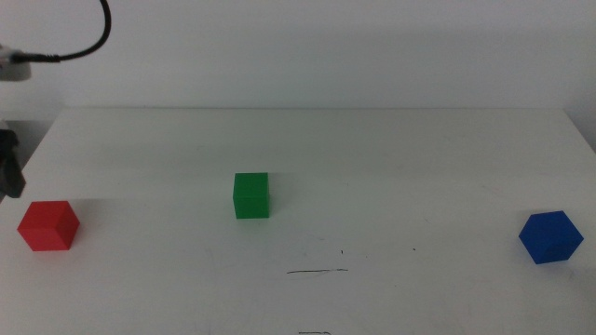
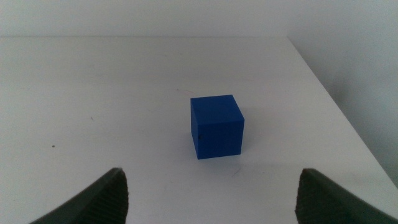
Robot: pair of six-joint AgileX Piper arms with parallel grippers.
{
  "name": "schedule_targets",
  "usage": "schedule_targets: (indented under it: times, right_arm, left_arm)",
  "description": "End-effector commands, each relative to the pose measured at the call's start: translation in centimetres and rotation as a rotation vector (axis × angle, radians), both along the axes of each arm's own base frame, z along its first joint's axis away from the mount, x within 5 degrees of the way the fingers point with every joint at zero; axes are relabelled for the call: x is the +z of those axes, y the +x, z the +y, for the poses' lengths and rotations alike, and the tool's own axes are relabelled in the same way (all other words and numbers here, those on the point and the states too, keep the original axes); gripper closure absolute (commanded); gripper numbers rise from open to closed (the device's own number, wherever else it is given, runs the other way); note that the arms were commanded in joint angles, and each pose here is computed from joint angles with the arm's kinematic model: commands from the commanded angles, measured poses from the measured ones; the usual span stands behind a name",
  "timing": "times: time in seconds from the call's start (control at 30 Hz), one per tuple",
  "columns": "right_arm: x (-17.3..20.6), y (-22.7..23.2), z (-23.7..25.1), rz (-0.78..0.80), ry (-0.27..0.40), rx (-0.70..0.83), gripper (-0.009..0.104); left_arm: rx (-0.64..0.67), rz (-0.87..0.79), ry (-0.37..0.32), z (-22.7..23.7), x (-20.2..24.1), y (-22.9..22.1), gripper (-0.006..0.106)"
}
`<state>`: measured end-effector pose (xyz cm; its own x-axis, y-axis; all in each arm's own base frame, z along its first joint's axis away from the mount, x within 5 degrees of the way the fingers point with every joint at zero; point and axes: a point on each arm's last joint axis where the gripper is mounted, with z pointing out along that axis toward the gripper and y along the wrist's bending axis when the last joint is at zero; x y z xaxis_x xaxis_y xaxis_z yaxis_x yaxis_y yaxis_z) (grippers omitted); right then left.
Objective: Stack red cubes first, then green, then blue cubes in a specific spot.
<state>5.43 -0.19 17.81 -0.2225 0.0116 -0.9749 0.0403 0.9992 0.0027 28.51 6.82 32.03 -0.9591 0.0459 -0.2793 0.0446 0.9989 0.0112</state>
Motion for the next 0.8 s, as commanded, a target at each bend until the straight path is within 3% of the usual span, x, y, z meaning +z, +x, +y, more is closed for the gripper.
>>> schedule_targets:
  times: [0.0,0.33,0.77]
  right_arm:
    - [1.1,0.0,-0.1,-0.107,-0.015,-0.008,0.002]
    - [1.1,0.0,-0.1,-0.107,-0.015,-0.008,0.002]
    - [1.1,0.0,-0.1,-0.107,-0.015,-0.008,0.002]
  left_arm:
    - [-0.008,-0.073,-0.009,0.4,0.5,1.3,0.009]
    - [-0.034,-0.042,-0.022,1.5,-5.2,5.6,0.009]
    - [-0.021,-0.023,-0.028,2.1,-8.8,7.6,0.009]
